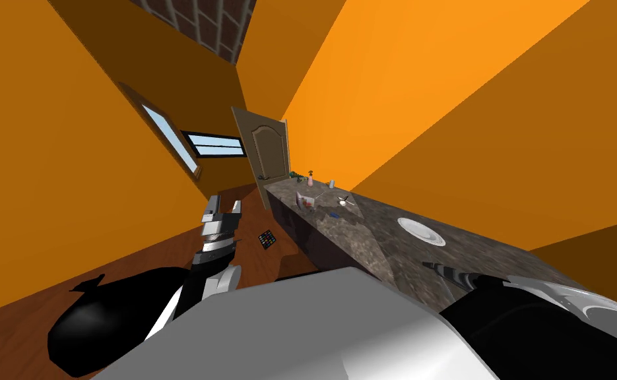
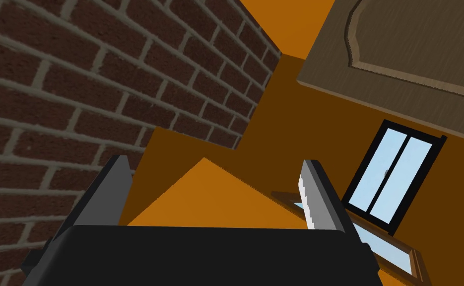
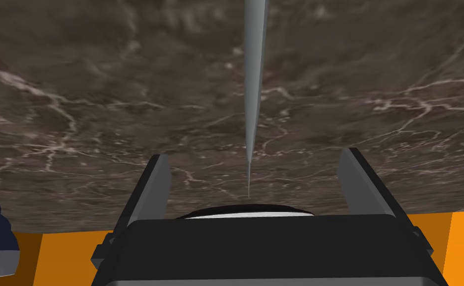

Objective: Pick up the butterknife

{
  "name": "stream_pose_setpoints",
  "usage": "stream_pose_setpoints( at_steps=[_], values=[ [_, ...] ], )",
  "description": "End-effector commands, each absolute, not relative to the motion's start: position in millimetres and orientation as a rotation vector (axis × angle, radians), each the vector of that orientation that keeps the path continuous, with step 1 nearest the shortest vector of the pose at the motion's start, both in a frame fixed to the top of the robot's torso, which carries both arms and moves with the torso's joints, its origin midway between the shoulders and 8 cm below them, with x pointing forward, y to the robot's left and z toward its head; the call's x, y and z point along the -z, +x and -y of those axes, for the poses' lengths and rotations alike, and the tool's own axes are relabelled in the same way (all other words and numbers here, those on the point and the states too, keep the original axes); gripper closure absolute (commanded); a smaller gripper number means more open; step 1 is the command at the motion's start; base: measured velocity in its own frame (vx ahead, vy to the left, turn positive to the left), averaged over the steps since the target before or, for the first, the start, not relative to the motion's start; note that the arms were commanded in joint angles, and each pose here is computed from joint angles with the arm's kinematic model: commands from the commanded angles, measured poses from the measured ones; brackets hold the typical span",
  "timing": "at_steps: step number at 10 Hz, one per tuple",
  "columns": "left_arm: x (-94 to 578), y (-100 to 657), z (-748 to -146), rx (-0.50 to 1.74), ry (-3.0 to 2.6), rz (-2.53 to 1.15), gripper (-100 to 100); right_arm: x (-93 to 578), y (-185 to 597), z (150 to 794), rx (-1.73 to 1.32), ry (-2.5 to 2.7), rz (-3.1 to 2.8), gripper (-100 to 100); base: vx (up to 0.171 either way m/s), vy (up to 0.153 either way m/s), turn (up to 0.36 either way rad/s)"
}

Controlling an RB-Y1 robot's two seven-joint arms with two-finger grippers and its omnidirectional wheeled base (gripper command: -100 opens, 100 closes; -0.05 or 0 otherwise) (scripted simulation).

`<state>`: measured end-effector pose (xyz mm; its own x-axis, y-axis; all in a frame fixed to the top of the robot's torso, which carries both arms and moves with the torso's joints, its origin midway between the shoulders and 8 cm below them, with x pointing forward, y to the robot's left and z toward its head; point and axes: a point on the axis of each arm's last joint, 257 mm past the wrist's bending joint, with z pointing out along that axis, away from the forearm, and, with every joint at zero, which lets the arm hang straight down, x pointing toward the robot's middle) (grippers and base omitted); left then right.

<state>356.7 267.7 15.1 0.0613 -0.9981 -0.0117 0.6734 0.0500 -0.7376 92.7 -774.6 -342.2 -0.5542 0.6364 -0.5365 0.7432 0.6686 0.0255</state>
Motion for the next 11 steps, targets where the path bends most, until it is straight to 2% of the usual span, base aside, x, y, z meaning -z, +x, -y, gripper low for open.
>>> stream_pose_setpoints(
  at_steps=[1, 2, 6, 7, 8, 10, 11],
  values=[
    [-15, 357, -268, 1.410, -0.654, -0.631, 0, 342, 93, 775, 0.278, 1.067, -2.371, -100, 0.005, -0.020, 0.007],
    [-15, 357, -268, 1.410, -0.654, -0.631, 0, 343, 93, 775, 0.279, 1.067, -2.371, 100, 0.000, 0.000, 0.000],
    [-15, 357, -268, 1.410, -0.654, -0.631, 0, 342, 90, 777, 0.291, 1.070, -2.371, 100, 0.000, 0.000, -0.004],
    [-15, 357, -268, 1.410, -0.654, -0.631, 0, 342, 90, 777, 0.291, 1.070, -2.372, 0, 0.000, 0.000, 0.000],
    [-15, 357, -268, 1.410, -0.654, -0.631, 0, 334, 95, 777, 0.280, 1.062, -2.377, 100, -0.016, 0.039, -0.035],
    [-15, 357, -268, 1.410, -0.654, -0.631, 0, 332, 95, 777, 0.283, 1.060, -2.377, 100, -0.018, 0.047, -0.023],
    [-15, 357, -268, 1.410, -0.654, -0.631, 0, 331, 95, 777, 0.281, 1.059, -2.378, 0, -0.002, 0.006, 0.000]
  ],
)
